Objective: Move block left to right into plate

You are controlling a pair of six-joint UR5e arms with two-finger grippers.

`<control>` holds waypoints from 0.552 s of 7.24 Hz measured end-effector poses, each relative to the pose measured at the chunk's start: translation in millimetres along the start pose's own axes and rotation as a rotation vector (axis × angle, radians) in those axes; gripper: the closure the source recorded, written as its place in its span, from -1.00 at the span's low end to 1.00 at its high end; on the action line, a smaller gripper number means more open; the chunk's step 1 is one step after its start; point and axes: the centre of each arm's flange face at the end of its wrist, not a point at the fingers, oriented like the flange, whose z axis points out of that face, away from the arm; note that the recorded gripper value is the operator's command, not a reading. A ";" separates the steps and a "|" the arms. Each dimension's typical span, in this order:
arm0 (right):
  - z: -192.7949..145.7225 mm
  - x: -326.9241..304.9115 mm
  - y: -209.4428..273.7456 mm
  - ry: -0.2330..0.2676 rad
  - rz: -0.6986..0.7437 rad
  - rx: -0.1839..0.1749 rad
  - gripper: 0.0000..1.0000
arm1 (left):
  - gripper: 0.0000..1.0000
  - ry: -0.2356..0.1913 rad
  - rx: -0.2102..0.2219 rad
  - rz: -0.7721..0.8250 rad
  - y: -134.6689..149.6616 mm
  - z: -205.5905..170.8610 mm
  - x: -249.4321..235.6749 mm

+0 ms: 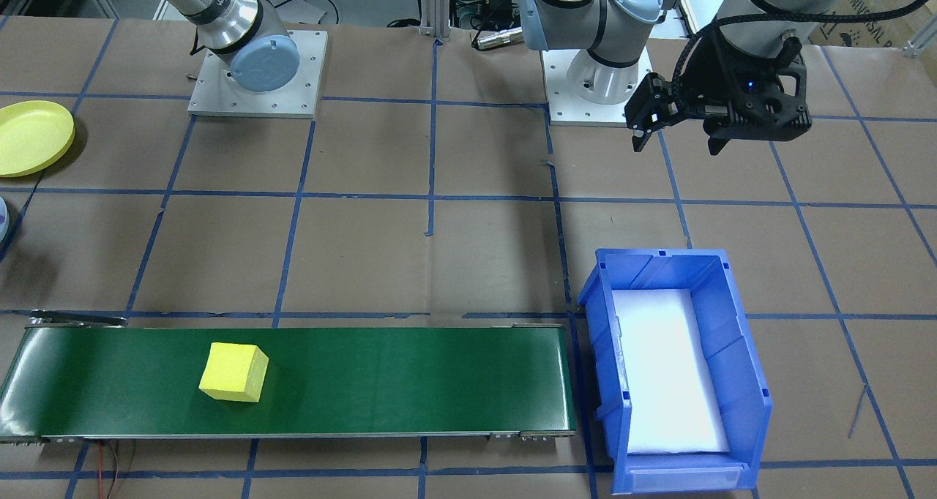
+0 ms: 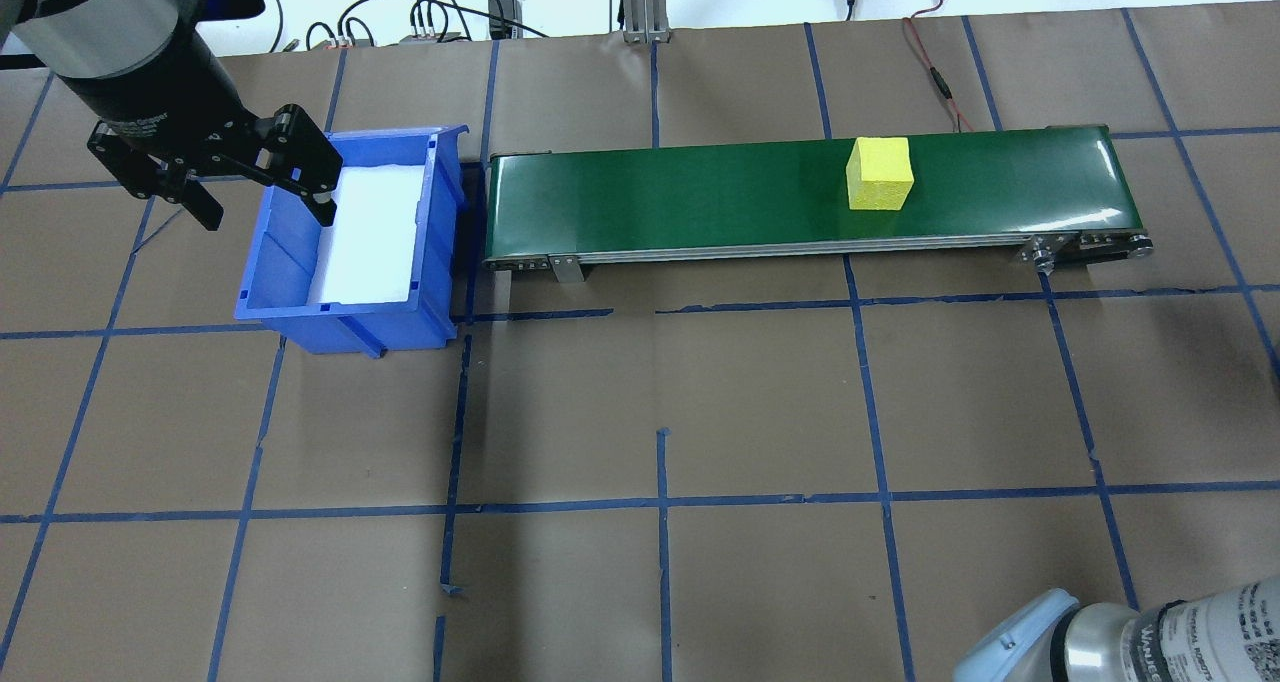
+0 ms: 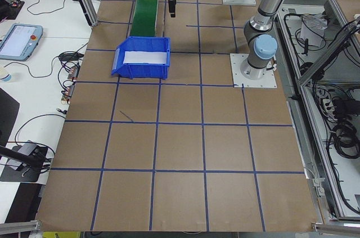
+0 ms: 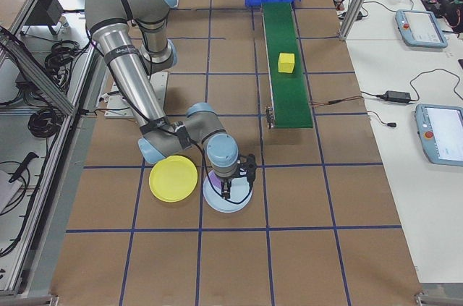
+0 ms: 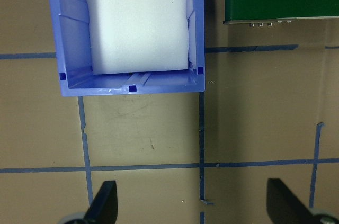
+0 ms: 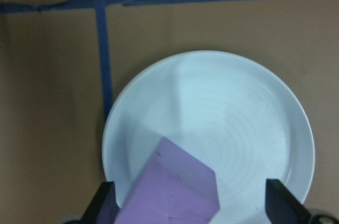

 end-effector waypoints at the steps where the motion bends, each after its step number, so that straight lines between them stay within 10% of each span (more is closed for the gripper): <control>1: -29.4 -49.7 -43.3 -0.013 -0.014 0.023 -1.00 | -1.00 0.000 -0.001 0.002 0.0 0.7 1.0; 4: -37.1 -208.7 -135.9 -0.151 0.024 0.068 -1.00 | -1.00 0.000 -0.003 0.006 1.2 1.5 1.9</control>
